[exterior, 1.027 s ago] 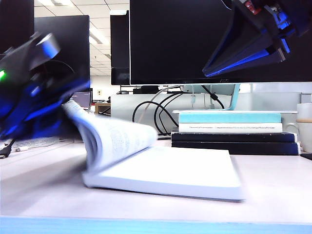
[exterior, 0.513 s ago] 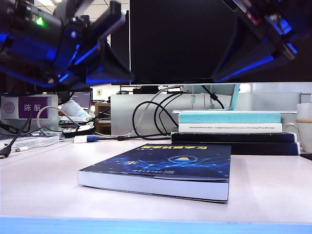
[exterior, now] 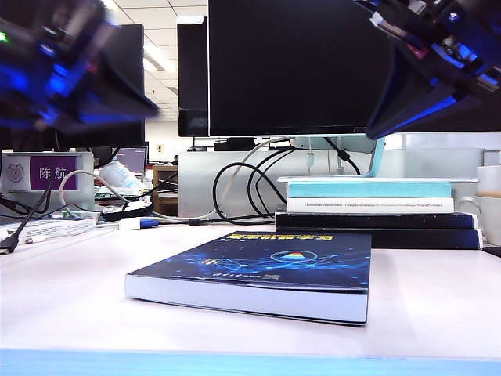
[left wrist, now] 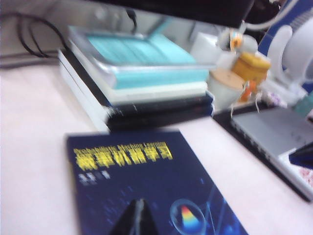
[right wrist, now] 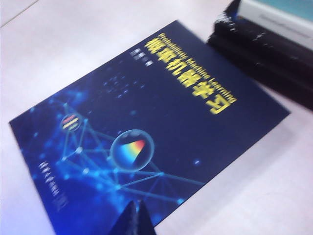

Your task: Close the book.

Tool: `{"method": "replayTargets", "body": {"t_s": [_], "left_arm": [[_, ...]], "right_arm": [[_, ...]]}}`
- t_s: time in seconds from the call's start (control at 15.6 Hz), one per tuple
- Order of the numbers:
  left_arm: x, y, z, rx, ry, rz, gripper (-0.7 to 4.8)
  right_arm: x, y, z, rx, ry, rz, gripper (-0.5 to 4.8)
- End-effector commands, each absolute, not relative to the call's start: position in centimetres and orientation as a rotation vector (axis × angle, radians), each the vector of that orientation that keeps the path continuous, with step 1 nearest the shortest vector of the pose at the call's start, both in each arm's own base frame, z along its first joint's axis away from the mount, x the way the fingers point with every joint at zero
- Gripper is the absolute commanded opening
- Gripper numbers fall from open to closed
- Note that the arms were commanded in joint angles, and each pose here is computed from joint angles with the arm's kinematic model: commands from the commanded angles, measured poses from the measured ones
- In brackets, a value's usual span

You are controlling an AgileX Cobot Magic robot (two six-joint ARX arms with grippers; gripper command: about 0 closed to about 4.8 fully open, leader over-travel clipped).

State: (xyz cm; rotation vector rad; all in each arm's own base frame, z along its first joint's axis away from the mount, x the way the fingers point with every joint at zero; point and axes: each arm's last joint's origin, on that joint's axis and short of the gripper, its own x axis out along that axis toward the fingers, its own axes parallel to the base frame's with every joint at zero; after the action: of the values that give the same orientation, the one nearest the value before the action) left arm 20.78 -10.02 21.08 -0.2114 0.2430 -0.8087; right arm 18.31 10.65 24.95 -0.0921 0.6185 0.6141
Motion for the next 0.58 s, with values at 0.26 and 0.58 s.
{"method": "replayTargets", "body": {"t_s": [0.26,0.58], "left_arm": [[20.1,-5.9,27.0,-0.204,0.103,-0.739,-0.04],[15.8,-2.0,30.0,-0.19,-0.023,-0.566,-0.04]], "right_arm": [[18.0,8.9,28.1,-0.012,0.397,0.52,-0.03],[15.4,6.4,31.0,0.019,0.204,0.397,-0.02]]}}
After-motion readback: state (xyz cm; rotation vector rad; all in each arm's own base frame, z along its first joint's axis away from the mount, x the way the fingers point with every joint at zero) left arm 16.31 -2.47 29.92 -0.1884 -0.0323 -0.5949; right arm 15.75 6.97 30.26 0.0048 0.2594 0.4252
